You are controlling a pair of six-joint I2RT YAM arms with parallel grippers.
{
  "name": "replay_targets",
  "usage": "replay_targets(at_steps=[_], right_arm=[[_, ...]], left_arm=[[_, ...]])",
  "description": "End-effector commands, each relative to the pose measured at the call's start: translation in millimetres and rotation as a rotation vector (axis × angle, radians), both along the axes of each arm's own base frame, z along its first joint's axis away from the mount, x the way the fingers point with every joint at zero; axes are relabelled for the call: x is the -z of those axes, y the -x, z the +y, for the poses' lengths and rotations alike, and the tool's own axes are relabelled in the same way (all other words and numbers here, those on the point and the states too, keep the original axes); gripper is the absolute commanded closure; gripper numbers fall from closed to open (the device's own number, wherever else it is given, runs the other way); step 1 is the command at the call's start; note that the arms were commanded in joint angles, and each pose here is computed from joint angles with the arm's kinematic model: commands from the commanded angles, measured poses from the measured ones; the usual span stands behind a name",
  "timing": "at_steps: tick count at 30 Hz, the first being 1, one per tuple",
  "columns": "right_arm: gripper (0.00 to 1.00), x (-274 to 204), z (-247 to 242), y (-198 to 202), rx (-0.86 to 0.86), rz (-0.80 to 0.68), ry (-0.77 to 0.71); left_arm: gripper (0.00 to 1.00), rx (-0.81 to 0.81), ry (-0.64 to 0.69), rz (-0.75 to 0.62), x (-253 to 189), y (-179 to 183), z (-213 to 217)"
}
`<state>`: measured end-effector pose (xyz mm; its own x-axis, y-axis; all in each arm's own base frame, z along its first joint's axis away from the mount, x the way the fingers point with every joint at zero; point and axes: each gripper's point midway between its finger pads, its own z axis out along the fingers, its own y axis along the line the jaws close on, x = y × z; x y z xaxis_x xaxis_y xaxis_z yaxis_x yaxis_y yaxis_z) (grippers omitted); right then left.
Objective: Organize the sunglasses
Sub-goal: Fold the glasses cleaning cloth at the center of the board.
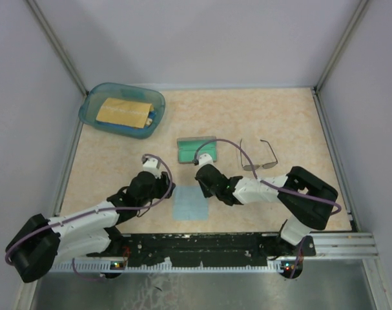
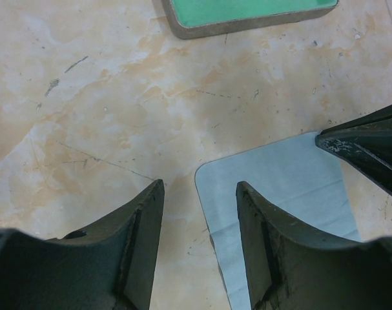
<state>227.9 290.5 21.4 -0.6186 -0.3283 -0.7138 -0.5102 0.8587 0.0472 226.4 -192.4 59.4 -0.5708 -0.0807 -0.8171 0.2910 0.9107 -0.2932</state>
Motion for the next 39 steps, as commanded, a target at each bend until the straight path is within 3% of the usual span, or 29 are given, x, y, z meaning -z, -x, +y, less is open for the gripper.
replay_targets(at_steps=[1, 24, 39], right_arm=[[1.0, -16.8, 5.7, -10.0, 0.002, -0.095, -0.047], [1.0, -21.7, 11.4, -7.3, -0.029, -0.099, -0.082], [1.0, -25.0, 12.2, -5.7, -0.027, -0.098, -0.105]], left_arm=[[0.44, 0.042, 0.017, -0.027, -4.2, -1.9, -10.0], [0.54, 0.089, -0.021, 0.004, 15.2, -9.6, -29.3], [0.64, 0.058, -0.123, 0.008, 30.4, -10.3, -27.6]])
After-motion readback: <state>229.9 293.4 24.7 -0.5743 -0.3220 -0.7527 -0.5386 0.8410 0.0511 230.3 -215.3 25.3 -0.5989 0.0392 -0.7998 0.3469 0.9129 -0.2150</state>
